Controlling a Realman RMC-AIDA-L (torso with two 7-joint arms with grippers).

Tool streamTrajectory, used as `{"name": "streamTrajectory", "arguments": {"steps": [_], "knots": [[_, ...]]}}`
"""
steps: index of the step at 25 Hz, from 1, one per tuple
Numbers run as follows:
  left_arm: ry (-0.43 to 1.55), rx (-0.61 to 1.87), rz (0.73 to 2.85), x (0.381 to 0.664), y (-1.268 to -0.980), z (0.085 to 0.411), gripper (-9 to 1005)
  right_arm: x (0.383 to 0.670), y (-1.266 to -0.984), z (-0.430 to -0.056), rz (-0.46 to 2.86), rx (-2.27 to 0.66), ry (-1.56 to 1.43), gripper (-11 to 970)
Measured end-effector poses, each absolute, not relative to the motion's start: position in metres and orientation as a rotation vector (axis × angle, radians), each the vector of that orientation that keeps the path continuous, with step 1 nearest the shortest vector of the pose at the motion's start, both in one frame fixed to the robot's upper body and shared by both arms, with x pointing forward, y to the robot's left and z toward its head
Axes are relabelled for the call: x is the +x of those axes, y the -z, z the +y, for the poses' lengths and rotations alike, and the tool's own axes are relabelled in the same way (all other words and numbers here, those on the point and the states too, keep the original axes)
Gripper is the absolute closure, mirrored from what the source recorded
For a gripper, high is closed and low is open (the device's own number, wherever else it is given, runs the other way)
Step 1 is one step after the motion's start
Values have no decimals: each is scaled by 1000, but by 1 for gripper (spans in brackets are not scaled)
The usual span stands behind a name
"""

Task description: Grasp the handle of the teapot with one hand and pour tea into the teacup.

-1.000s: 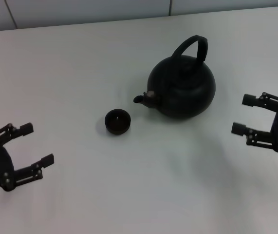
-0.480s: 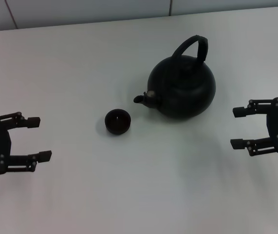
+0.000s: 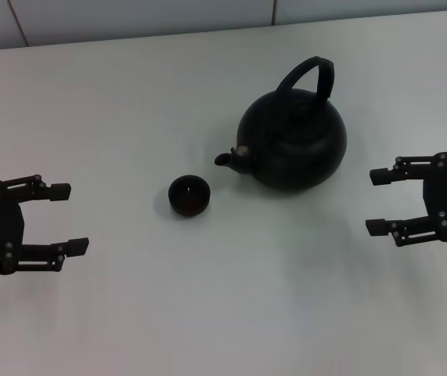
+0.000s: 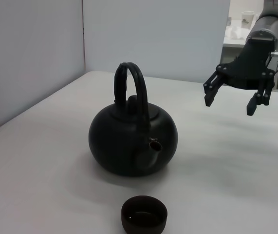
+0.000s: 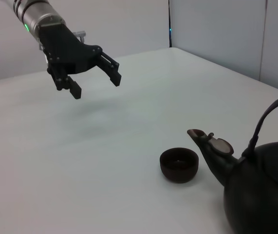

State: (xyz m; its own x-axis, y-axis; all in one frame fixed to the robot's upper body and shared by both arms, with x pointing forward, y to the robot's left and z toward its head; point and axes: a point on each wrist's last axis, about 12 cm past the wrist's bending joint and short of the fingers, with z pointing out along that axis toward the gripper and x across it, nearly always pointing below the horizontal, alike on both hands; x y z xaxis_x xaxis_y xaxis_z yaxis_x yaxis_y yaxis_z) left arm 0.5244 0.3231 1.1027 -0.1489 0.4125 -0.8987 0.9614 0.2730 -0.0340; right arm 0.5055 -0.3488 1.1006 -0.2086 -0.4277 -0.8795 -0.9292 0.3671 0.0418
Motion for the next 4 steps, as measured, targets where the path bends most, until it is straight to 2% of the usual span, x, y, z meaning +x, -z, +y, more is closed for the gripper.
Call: {"name": "streamTrajectory", "arguments": {"steps": [4], "knots": [[833, 1264, 1716, 523, -1102, 324, 137, 509, -1101, -346, 1799, -1204, -758, 167]]}}
